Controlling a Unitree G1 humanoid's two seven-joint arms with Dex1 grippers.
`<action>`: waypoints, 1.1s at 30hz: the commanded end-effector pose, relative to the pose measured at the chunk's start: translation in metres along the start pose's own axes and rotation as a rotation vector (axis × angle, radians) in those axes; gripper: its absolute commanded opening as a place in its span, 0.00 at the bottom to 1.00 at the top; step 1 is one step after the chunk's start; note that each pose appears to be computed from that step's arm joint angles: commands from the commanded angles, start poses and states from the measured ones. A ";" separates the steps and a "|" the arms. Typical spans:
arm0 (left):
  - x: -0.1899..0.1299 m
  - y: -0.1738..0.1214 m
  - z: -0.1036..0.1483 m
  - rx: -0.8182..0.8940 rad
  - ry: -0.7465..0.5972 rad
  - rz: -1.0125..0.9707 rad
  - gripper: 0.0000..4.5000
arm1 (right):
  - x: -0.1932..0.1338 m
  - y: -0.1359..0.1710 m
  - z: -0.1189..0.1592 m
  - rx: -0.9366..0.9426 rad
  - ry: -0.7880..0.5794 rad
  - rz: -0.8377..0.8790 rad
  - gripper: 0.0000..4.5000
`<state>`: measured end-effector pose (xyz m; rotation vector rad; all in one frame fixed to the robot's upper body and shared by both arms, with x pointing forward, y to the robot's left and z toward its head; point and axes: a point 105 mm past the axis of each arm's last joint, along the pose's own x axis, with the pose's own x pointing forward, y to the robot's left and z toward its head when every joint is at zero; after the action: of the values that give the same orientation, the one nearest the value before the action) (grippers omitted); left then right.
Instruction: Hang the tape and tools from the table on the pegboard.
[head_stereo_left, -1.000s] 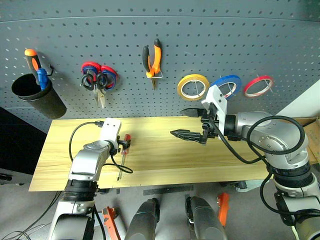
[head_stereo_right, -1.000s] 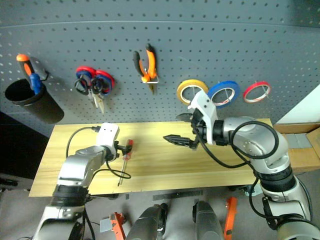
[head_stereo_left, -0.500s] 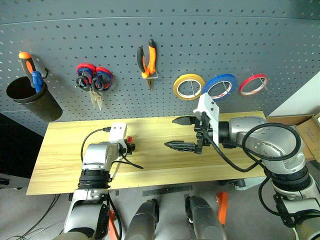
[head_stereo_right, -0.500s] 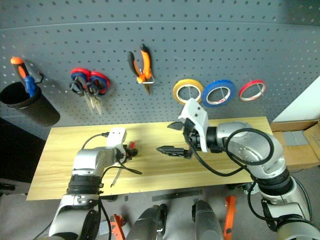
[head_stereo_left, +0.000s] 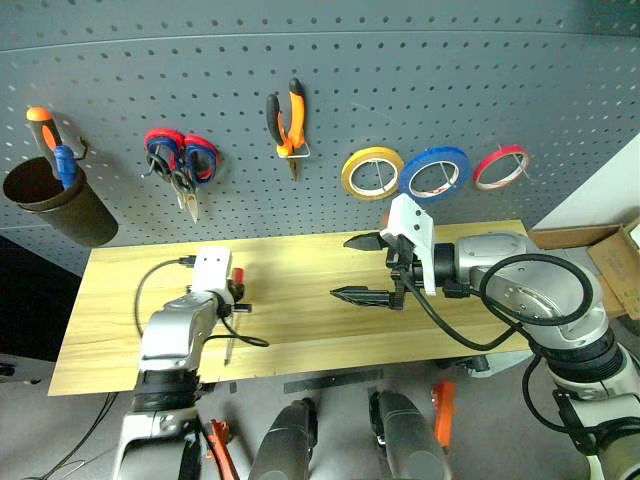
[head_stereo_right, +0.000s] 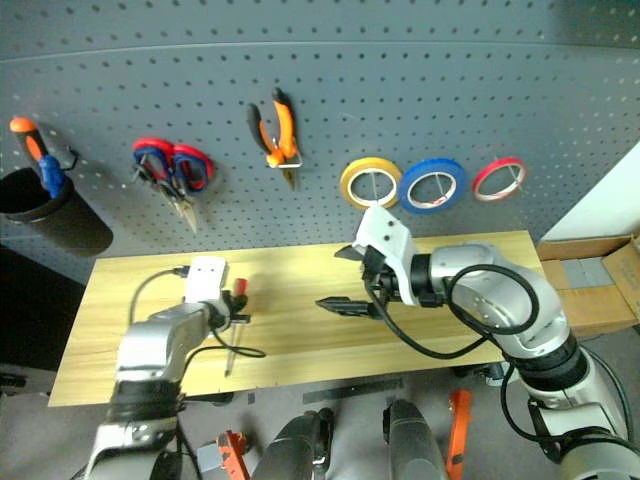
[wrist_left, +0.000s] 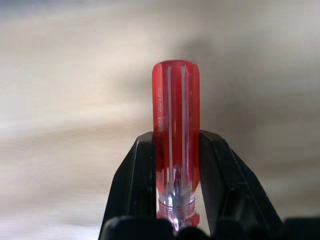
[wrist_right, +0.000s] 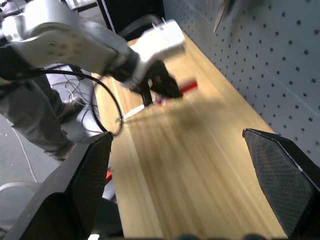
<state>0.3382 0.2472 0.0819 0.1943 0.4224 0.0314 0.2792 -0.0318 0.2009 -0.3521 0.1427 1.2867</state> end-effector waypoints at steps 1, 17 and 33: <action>-0.035 0.018 0.041 0.044 -0.269 0.093 0.18 | -0.006 -0.001 0.020 -0.068 -0.075 -0.004 1.00; -0.140 0.060 0.168 0.221 -0.865 0.388 0.18 | -0.021 0.005 0.067 -0.259 -0.302 0.194 1.00; -0.166 0.139 0.247 0.011 -1.019 0.541 0.18 | -0.020 -0.006 0.065 -0.258 -0.292 0.149 1.00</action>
<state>0.3023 0.3222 0.3808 0.2859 -0.5822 0.4108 0.2783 -0.0279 0.2576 -0.3495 -0.1893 1.5008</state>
